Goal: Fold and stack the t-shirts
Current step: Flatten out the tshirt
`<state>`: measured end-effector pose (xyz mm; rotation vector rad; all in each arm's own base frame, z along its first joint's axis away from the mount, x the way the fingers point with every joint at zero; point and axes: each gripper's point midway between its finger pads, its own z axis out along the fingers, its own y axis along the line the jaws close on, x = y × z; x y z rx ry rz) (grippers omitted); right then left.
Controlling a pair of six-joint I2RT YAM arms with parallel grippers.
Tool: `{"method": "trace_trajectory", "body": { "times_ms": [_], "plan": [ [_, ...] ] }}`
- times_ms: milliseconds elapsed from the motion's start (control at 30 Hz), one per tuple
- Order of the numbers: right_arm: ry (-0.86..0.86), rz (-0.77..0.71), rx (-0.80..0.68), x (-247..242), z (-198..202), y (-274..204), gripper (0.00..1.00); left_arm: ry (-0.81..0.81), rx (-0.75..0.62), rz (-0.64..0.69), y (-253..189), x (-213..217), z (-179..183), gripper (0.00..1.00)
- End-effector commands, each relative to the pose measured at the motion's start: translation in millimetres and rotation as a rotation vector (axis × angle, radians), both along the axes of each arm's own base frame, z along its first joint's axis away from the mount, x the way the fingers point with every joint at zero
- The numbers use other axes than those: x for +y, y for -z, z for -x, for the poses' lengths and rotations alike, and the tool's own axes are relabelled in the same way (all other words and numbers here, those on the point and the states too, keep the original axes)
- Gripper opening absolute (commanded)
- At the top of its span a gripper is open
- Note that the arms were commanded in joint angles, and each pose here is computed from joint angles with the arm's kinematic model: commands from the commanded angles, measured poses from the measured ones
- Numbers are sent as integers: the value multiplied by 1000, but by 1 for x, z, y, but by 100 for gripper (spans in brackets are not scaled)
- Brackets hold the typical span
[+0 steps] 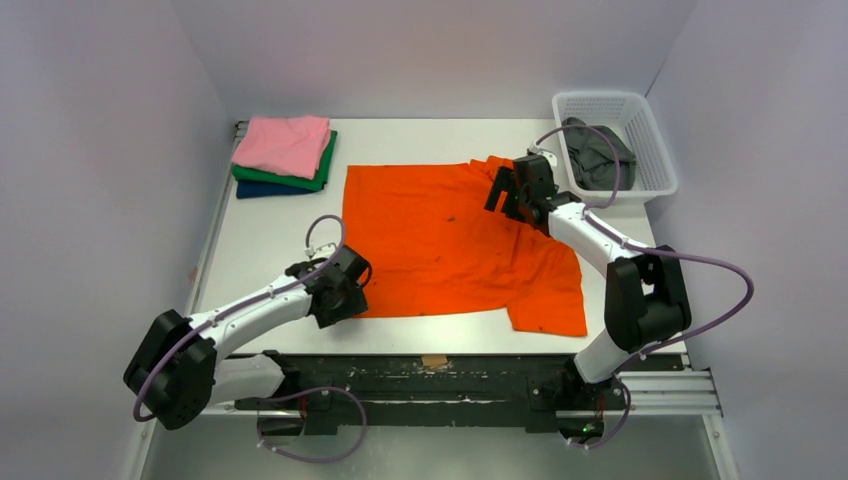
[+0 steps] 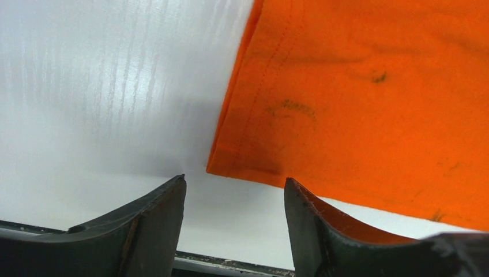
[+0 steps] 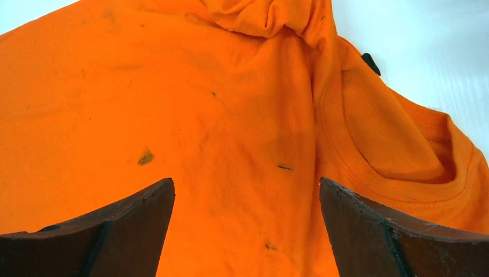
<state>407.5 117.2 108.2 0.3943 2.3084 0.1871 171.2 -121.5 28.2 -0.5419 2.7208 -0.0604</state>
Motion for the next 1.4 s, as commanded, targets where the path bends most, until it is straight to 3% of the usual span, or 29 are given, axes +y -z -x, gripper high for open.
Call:
{"method": "trace_trajectory", "body": {
  "times_ms": [0, 133, 267, 333, 400, 433, 733, 867, 1000, 1167, 1367],
  "plan": [
    [-1, -27, -21, 6, -7, -8, 93, -131, -46, -22, 6, 5, -11, 59],
    [-5, -29, -25, 7, -6, -9, 93, -182, -34, -29, 14, 6, -13, 54],
    [-9, -30, -19, 7, -6, -8, 93, -191, 11, -33, 24, 1, -12, 37],
    [-8, -26, -18, 7, -5, -8, 93, -178, 29, -13, 27, -6, -12, 26],
    [-6, -24, -20, 6, -6, -9, 93, -155, 40, 9, 31, -12, -12, 2],
    [-5, -25, -19, 6, -6, -8, 93, -145, 47, 15, 32, -14, -12, 0],
    [15, 9, -11, 0, -7, -7, 93, -173, -71, -67, 6, 14, -51, 0],
    [14, 10, -13, -1, -6, -10, 93, -205, -135, 43, 1, 25, -85, 0],
    [16, 15, 4, 2, 0, -15, 93, -261, -167, -87, -23, 55, -105, 0],
    [41, 31, 75, -3, 30, -5, 91, -326, -177, -50, -24, 77, -129, 0],
    [85, 88, 231, -24, 105, 14, 89, -348, -163, -76, -18, 92, -131, 0]
  ]
}}
